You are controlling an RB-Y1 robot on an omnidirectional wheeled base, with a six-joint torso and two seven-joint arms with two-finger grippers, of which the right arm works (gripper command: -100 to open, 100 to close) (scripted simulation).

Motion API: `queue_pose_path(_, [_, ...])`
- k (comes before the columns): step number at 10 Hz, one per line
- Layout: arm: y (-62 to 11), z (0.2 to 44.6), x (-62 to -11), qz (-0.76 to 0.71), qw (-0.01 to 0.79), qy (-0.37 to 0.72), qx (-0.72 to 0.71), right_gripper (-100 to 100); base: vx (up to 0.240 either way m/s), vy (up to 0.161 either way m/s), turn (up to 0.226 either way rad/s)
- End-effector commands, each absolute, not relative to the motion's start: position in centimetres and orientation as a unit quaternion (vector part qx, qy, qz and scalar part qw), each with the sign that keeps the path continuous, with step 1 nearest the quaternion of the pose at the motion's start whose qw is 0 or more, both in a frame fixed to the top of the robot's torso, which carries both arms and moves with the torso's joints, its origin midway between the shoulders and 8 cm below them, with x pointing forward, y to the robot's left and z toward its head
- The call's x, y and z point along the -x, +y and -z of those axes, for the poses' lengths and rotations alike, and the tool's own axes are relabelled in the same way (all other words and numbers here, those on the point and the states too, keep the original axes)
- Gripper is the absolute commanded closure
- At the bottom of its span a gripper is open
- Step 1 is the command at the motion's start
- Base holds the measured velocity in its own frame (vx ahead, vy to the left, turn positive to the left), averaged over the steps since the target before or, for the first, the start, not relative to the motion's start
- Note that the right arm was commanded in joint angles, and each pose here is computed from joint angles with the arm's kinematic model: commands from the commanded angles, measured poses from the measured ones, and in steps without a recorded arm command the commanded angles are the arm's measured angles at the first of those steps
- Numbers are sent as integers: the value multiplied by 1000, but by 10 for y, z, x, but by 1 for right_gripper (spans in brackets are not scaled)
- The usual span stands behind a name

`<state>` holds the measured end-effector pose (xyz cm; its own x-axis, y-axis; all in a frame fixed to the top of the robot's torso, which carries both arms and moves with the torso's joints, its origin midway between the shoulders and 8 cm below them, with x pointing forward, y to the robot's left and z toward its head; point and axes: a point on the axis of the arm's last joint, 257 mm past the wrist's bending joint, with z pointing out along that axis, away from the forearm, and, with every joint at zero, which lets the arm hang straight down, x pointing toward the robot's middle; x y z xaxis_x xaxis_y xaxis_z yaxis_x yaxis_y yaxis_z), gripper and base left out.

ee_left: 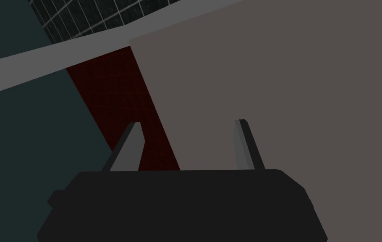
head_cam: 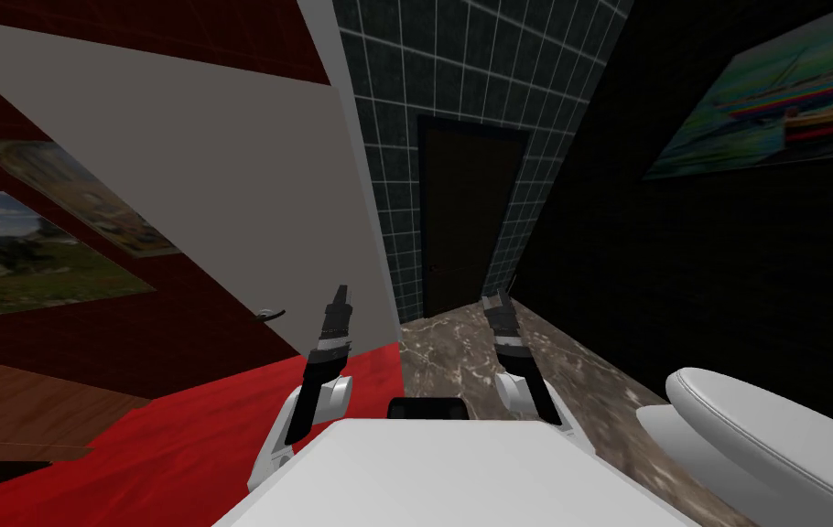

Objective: Pull the door open

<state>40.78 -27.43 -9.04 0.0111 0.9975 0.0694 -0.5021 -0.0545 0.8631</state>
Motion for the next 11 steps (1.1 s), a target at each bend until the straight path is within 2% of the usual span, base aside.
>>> queue_pose_path(1, [-274, 102, -413, -618, 600, 336, -381, -100, 89, -10, 70])
queue_pose_path(11, [-281, 178, -440, -597, 577, 374, -413, -100, 88, -21, 82])
